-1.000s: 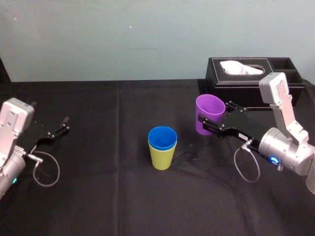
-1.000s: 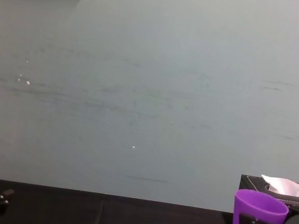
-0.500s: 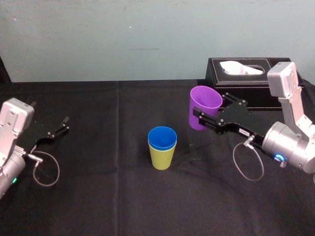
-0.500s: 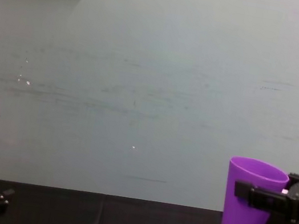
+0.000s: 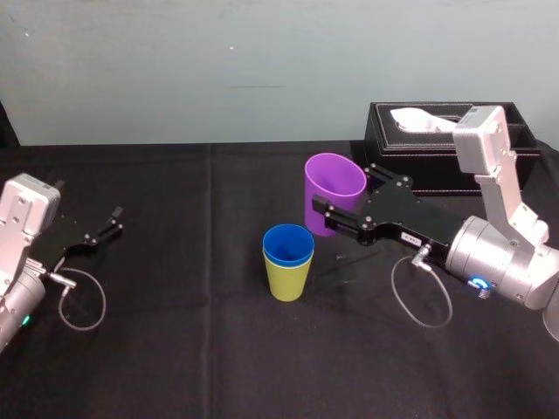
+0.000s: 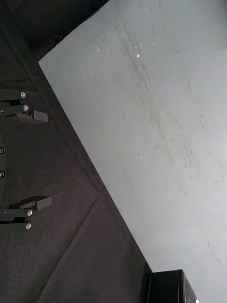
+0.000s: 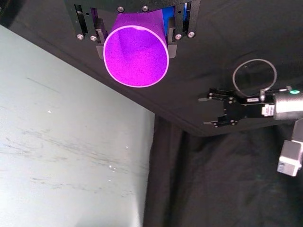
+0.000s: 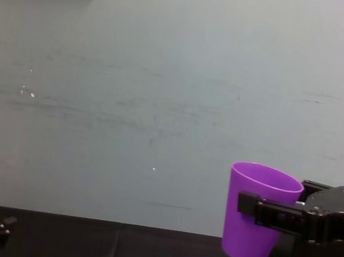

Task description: Stack the three plastic cups sequentially using one hand.

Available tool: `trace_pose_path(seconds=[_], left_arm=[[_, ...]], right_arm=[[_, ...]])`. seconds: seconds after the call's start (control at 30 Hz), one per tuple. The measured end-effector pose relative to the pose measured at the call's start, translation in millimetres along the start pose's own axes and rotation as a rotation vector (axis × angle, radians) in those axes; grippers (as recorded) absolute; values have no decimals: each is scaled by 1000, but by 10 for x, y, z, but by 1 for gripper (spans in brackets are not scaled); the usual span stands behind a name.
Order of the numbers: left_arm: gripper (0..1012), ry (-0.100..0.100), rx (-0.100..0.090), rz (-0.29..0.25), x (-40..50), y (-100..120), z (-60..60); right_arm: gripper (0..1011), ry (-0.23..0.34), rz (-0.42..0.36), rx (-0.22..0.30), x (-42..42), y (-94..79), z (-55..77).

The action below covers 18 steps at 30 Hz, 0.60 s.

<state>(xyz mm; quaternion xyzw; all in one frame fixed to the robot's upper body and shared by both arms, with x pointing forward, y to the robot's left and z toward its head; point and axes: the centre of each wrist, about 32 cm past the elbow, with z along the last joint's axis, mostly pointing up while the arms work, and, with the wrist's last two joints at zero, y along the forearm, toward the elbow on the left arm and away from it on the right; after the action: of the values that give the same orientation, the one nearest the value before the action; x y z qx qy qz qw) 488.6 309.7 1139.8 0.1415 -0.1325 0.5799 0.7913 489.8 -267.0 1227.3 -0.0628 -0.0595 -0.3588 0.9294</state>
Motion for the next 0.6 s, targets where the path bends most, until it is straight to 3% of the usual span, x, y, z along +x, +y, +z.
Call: trace_pose_path(seconds=[0.6], left_arm=[[1010,0,0,0,0,0,0]], right_arm=[[731,-19,59,-23,-129,185,-11]])
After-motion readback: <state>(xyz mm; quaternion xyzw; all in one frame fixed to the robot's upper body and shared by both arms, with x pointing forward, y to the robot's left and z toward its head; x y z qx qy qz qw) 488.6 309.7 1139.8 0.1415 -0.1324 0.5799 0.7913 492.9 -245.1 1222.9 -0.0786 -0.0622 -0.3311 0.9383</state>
